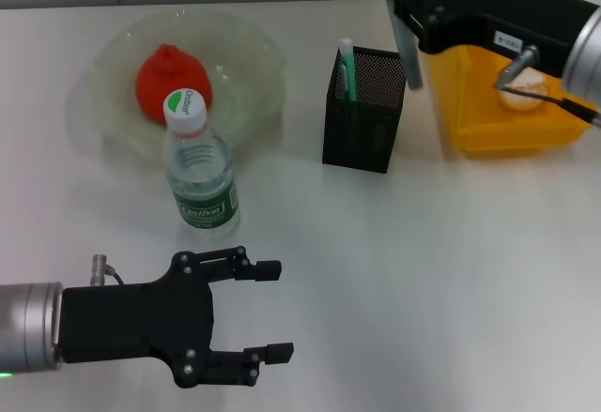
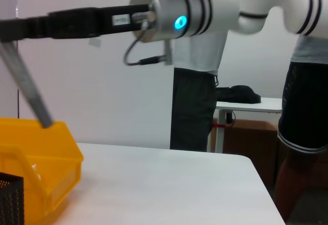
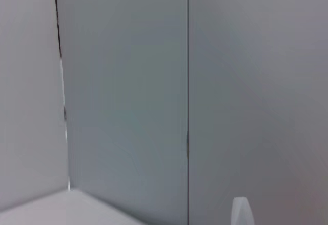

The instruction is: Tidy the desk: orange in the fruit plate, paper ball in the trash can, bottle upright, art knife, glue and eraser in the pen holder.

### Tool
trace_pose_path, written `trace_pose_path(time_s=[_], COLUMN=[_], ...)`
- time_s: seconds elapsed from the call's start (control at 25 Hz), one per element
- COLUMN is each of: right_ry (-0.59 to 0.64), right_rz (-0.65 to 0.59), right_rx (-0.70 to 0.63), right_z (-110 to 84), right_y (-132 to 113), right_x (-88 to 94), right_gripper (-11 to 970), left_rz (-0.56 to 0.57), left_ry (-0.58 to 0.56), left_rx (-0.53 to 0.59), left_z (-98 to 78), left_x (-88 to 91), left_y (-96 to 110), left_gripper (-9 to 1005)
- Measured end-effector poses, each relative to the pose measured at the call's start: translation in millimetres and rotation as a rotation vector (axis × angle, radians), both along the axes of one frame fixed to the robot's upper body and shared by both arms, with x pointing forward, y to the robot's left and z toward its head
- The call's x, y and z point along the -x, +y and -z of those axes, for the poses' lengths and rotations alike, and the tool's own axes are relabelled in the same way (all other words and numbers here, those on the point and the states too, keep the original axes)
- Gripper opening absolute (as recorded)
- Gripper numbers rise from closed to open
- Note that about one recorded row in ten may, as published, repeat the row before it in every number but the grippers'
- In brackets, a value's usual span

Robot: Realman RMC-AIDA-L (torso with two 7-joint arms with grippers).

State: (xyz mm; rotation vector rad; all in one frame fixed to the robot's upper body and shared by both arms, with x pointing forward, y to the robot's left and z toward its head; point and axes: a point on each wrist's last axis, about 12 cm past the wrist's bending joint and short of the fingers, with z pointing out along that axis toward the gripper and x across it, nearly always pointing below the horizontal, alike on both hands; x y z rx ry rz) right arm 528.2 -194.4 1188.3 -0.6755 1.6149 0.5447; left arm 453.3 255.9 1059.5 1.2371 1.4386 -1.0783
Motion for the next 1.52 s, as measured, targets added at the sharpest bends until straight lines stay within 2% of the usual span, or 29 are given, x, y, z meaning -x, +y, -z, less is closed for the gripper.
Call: trace_pose_path(time_s=[0.12,0.36,0.44,0.52,0.72,0.92,1.0,1.2,1.32,1.52], right_ry=[-0.013,-0.110,-0.083,-0.070,-0.011,0.007,-0.007,-0.046,-0.064,-0.037], right_rz=[-0.016,-0.069,-0.059,-0.051,-0.033,-0.043,-0.058,-0.130,-0.170,-0.286], right_rx=[-0.046,-0.170,-0.202,-0.202,-0.160,-0.188,-0.195,-0.233,-0.281,-0.313], right_z=[19.8,38.6,51.3,55.8,84.4,94.6,95.3,94.1,89.8,81.6], right_y=[-4,-14,-18,-19,-20,-22,-24,-30,-41,-70], right_x=[-10.2,-25.1,-35.9,-39.4,-58.6,-61.2,-56.0,-35.8,-14.7,32.2], right_gripper=[151,158,160,162,167,173,175,390,454,561], left_rz=[-0.004,-0.001,0.001,0.002,0.001,0.005,0.006,0.011,0.013,0.014], left_ry=[0.001,0.001,0.000,0.000,0.000,-0.001,-0.001,-0.002,-0.003,-0.002], left_rx=[0.001,0.005,0.005,0.005,0.006,0.010,0.011,0.014,0.014,0.010], left_z=[-0.2,-1.3,-1.3,-1.4,-1.4,-2.3,-2.6,-3.4,-3.6,-4.0], left_x=[0.4,0.6,0.5,0.6,0.5,0.9,0.9,0.7,0.8,1.4], left_y=[1,1,1,1,1,1,2,1,2,5], left_gripper=[784,784,784,784,784,784,784,784,784,784])
